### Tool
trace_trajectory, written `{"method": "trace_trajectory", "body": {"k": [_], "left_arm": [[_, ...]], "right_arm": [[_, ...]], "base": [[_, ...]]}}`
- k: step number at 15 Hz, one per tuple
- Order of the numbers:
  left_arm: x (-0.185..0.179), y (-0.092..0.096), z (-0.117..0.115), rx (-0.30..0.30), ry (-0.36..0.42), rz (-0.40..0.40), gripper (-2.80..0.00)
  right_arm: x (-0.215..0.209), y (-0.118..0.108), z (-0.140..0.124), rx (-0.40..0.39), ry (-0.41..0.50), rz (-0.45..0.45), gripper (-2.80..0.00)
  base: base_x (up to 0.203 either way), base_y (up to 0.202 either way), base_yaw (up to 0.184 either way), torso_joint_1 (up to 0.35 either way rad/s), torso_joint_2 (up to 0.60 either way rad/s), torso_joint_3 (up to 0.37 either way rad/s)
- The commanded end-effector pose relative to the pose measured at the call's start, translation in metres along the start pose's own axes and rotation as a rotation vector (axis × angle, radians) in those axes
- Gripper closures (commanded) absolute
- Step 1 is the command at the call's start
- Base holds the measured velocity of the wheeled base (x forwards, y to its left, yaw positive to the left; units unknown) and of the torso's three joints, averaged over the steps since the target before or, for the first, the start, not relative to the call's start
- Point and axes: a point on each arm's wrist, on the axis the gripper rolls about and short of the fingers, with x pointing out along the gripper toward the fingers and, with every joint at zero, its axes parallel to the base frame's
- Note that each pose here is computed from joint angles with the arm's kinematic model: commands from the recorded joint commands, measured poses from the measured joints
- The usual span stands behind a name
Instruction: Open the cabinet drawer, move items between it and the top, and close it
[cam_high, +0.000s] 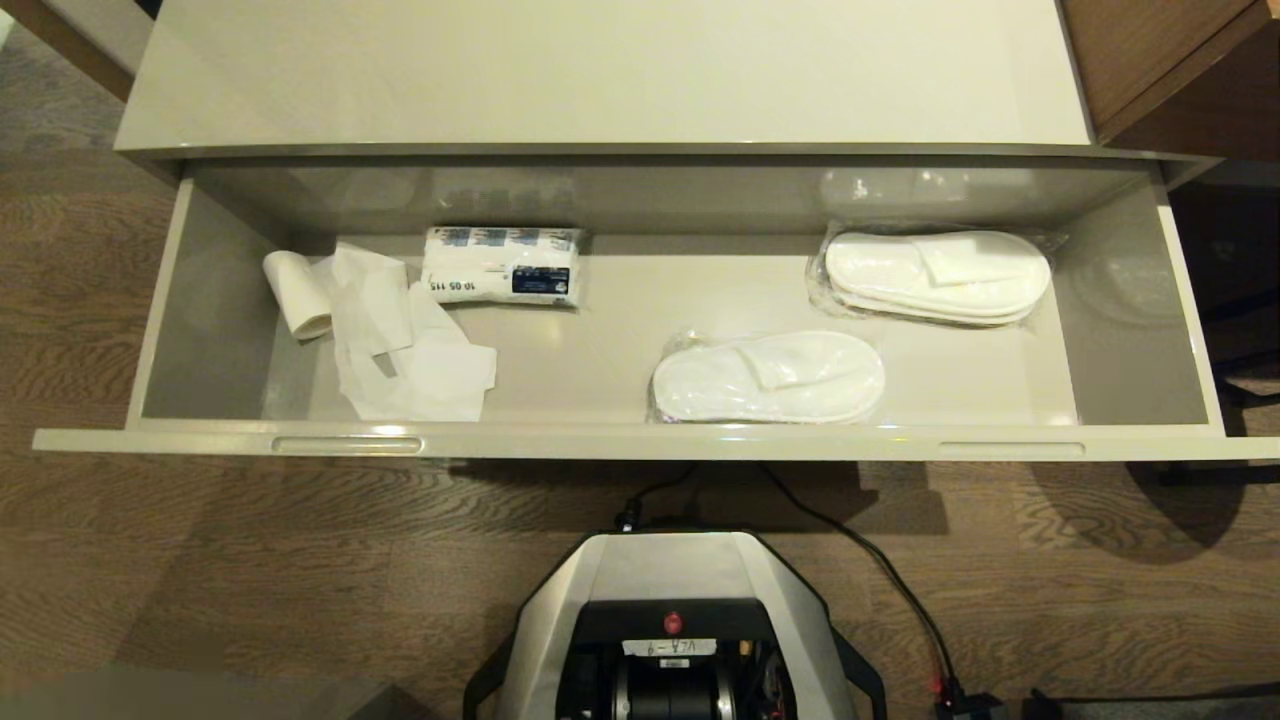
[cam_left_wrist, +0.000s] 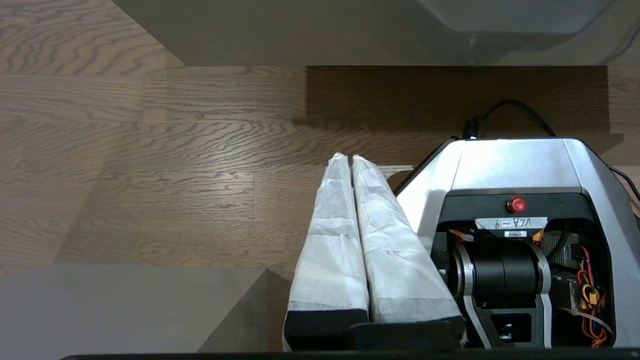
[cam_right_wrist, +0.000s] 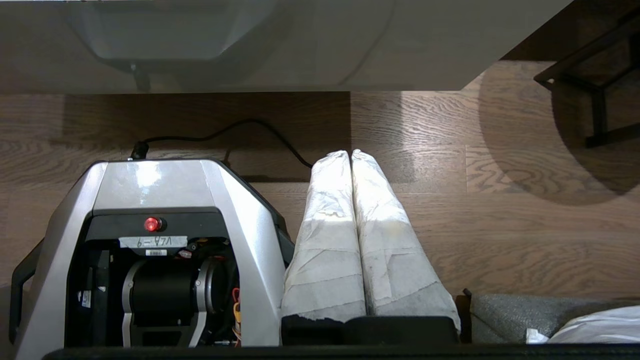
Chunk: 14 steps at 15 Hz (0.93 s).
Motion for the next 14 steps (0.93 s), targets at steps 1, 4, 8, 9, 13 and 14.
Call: {"method": "trace_trajectory", "body": {"k": [1,4,8,9,13,14], "left_arm": [[0.0001,0.0000,0.0000,0.000,0.002,0.000,0.00],[0.0001,0.0000,0.0000,0.000,0.002,0.000,0.00],[0.0001,0.0000,0.0000,0.000,0.002,0.000,0.00],[0.0001,0.0000,0.0000,0.000,0.002,0.000,0.00],[0.0001,0.0000,0.0000,0.000,0.002,0.000,0.00],[0.0001,0.0000,0.0000,0.000,0.002,0.000,0.00]], "right_arm": [[0.0002,0.0000,-0.0003,0.000,0.001,0.001,0.00],[0.0002,0.0000,-0.0004,0.000,0.002,0.001,0.00],[0.0002,0.0000,-0.0004,0.000,0.002,0.000,0.00],[0.0002,0.0000,-0.0004,0.000,0.002,0.001,0.00],[0.0002,0.0000,-0.0003,0.000,0.001,0.001,0.00],[0.0002,0.0000,-0.0004,0.000,0.002,0.001,0.00]], "base": [[0.000,0.000,0.000,0.000,0.00,0.000],[0.000,0.000,0.000,0.000,0.00,0.000],[0.000,0.000,0.000,0.000,0.00,0.000],[0.000,0.000,0.000,0.000,0.00,0.000],[0.000,0.000,0.000,0.000,0.00,0.000],[0.000,0.000,0.000,0.000,0.00,0.000]]}}
